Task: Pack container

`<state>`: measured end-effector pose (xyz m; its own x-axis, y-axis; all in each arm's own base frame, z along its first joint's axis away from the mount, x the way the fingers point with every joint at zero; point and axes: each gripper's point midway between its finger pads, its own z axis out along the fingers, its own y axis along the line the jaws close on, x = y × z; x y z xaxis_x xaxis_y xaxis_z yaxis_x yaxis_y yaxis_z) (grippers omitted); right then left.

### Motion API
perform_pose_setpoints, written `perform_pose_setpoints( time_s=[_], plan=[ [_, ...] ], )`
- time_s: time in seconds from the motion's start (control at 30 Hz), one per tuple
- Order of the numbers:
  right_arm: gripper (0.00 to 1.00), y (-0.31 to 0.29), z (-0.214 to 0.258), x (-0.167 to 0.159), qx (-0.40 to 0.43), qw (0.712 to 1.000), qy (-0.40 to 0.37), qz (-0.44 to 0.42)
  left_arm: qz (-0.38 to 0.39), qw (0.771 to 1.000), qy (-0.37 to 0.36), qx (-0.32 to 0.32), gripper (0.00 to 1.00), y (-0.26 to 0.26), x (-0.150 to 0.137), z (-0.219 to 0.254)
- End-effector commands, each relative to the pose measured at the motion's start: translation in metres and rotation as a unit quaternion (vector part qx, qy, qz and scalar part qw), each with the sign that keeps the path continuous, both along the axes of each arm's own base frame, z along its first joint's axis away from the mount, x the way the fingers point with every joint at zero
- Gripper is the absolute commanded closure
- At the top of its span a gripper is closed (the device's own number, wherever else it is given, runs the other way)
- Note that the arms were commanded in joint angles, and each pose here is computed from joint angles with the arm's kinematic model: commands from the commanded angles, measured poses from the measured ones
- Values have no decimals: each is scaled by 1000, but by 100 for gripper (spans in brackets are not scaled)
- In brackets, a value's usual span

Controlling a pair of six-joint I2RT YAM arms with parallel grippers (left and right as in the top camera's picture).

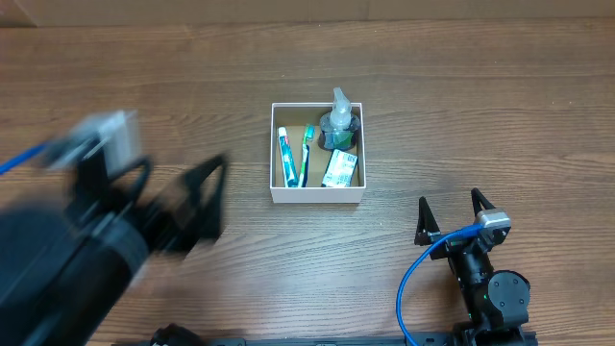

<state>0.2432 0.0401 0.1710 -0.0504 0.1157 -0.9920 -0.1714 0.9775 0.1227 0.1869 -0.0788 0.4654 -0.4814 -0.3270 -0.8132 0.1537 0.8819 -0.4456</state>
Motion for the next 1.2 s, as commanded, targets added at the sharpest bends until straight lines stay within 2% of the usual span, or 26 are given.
perform_pose_setpoints(
  time_s=[0.0,0.1,0.23,0.4,0.53,0.7,0.83,1.17],
  plan=[
    [0,-2,-1,0,-1,1000,-3,-5,23,996,-80,-23,0,38,-52,25],
    [0,-2,-1,0,-1,1000,-3,-5,64,988,-137,-14,0,79,-100,28],
    [0,-2,-1,0,-1,1000,-3,-5,116,980,-160,-17,0,116,-156,5],
    [0,-2,-1,0,-1,1000,-3,-5,159,976,-147,-10,0,133,-200,-34],
    [0,-2,-1,0,-1,1000,-3,-5,187,974,-125,-23,0,138,-223,-62],
    [0,-2,-1,0,-1,1000,-3,-5,201,970,-131,-26,0,136,-235,-84],
    [0,-2,-1,0,-1,1000,-3,-5,209,970,-120,-20,0,134,-233,-107],
    [0,-2,-1,0,-1,1000,-3,-5,226,967,-118,-21,0,126,-198,-134]
  ],
)
